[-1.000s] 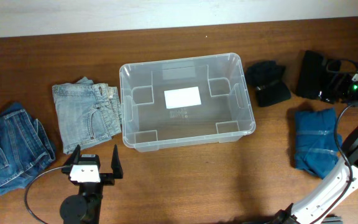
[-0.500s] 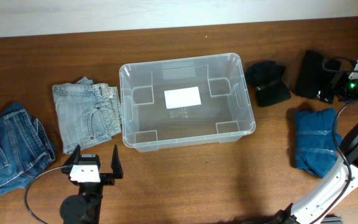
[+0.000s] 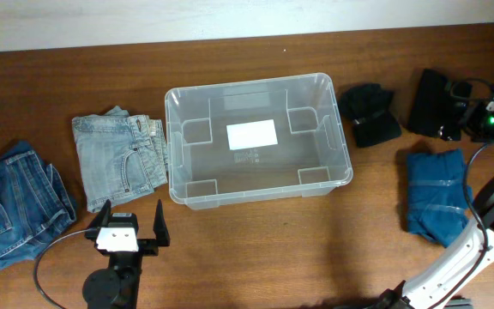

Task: Pack container
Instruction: 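Move the right gripper to the black folded clothes and grasp them, then lift the black clothes with the right gripper over the container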

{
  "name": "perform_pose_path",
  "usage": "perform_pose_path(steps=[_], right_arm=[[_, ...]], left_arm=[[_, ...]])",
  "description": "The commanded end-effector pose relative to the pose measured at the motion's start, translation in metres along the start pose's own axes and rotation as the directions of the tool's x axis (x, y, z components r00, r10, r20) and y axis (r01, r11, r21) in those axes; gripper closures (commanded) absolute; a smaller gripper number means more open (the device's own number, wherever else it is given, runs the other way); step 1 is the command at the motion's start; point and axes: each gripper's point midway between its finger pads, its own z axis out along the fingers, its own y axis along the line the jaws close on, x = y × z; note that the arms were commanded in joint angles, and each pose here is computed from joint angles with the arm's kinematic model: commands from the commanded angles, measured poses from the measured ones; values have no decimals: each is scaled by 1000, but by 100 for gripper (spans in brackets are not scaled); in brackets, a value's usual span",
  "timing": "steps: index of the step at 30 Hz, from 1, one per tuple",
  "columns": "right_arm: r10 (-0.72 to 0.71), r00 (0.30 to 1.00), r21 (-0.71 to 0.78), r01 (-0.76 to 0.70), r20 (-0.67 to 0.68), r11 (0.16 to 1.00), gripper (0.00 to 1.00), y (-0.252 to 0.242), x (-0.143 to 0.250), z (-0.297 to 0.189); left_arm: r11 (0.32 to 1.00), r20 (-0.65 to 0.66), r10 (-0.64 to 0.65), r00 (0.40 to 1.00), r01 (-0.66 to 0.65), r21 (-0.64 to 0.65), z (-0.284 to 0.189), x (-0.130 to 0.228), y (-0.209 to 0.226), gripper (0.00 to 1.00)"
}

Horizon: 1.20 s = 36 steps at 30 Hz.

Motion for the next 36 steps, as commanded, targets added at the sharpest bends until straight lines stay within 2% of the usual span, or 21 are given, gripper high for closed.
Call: perform_pose_path(steps=[1, 10, 17, 21, 24, 31, 34, 36], right_arm=[[-45, 994, -132, 58, 97, 990, 96, 29, -31, -36], [-137, 950, -123, 177, 282, 976, 96, 103, -79, -131], [-169, 912, -164, 244, 373, 956, 96, 184, -80, -199], [-214, 907, -222, 307, 362, 926, 96, 242, -55, -223], [-266, 909, -281, 359, 320, 890, 96, 297, -22, -228], [-405, 902, -449, 427, 151, 784, 96, 395, 61, -197], [-471, 876, -471, 462, 108, 751, 96, 426, 91, -182], [-478, 875, -450, 457, 73, 768, 96, 440, 108, -172]], left_arm=[[1000, 4, 15, 1000, -15, 4, 0, 1, 0, 1], [1000, 4, 15, 1000, -15, 4, 0, 1, 0, 1], [1000, 4, 15, 1000, -15, 4, 0, 1, 0, 1], [1000, 4, 15, 1000, -15, 4, 0, 1, 0, 1], [1000, 4, 15, 1000, -15, 4, 0, 1, 0, 1], [1000, 5, 15, 1000, -15, 4, 0, 1, 0, 1], [1000, 4, 15, 1000, -15, 4, 0, 1, 0, 1], [1000, 4, 15, 1000, -15, 4, 0, 1, 0, 0]])
